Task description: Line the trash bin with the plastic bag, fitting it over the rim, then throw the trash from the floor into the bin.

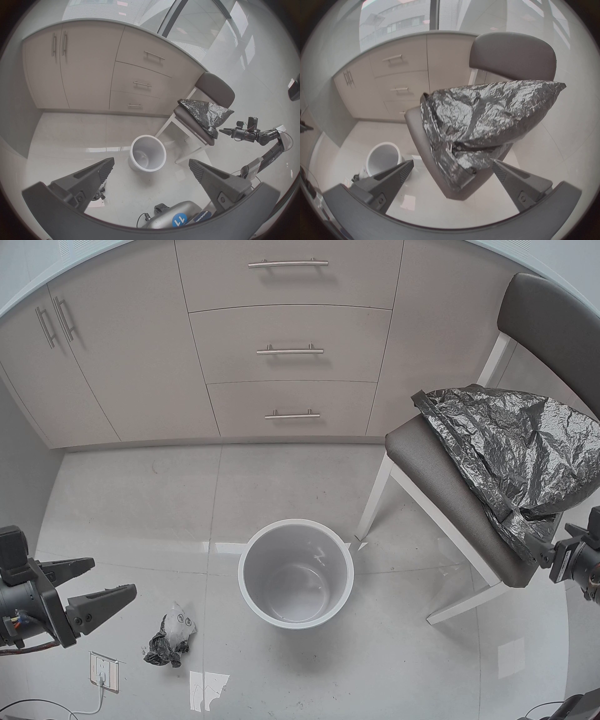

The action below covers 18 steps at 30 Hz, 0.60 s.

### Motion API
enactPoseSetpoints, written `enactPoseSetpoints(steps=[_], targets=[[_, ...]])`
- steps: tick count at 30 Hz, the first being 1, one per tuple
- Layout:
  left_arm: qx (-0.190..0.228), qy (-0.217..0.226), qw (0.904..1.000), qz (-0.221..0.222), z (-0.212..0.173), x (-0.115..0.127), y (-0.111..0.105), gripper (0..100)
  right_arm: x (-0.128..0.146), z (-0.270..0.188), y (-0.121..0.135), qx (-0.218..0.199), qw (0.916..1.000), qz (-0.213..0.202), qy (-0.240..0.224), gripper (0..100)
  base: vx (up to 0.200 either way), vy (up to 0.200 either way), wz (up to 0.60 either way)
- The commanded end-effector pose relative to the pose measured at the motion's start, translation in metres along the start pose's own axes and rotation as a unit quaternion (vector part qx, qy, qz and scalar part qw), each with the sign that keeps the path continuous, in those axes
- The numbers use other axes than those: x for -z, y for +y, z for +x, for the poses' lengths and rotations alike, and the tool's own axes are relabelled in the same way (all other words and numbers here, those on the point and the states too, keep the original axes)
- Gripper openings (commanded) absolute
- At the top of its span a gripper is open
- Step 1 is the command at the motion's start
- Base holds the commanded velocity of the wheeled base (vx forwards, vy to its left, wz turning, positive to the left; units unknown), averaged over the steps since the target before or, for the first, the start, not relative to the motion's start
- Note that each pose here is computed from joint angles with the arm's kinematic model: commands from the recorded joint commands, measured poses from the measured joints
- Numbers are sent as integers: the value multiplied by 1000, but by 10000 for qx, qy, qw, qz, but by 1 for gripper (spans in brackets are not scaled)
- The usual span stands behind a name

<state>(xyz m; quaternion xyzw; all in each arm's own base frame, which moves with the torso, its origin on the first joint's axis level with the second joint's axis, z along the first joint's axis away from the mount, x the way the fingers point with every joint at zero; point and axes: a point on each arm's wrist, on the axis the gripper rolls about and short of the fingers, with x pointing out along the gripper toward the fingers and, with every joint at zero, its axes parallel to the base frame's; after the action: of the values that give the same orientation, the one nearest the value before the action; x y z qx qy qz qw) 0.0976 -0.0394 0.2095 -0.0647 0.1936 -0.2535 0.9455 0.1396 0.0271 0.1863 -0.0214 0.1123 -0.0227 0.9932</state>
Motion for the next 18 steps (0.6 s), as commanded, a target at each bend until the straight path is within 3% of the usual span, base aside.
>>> enactPoseSetpoints(steps=[1,8,18], targets=[[58,338,9994,5,13,7,1,100,20,-1,7,-79,9989,-356,291,100,0,0,0],[24,553,9985,-32,22,10,3,100,38,-8,6,196,9955,-821,420,100,0,0,0],[54,315,9995,-6,29,11,5,100,44,14,11,861,9885,-1090,594,100,0,0,0]])
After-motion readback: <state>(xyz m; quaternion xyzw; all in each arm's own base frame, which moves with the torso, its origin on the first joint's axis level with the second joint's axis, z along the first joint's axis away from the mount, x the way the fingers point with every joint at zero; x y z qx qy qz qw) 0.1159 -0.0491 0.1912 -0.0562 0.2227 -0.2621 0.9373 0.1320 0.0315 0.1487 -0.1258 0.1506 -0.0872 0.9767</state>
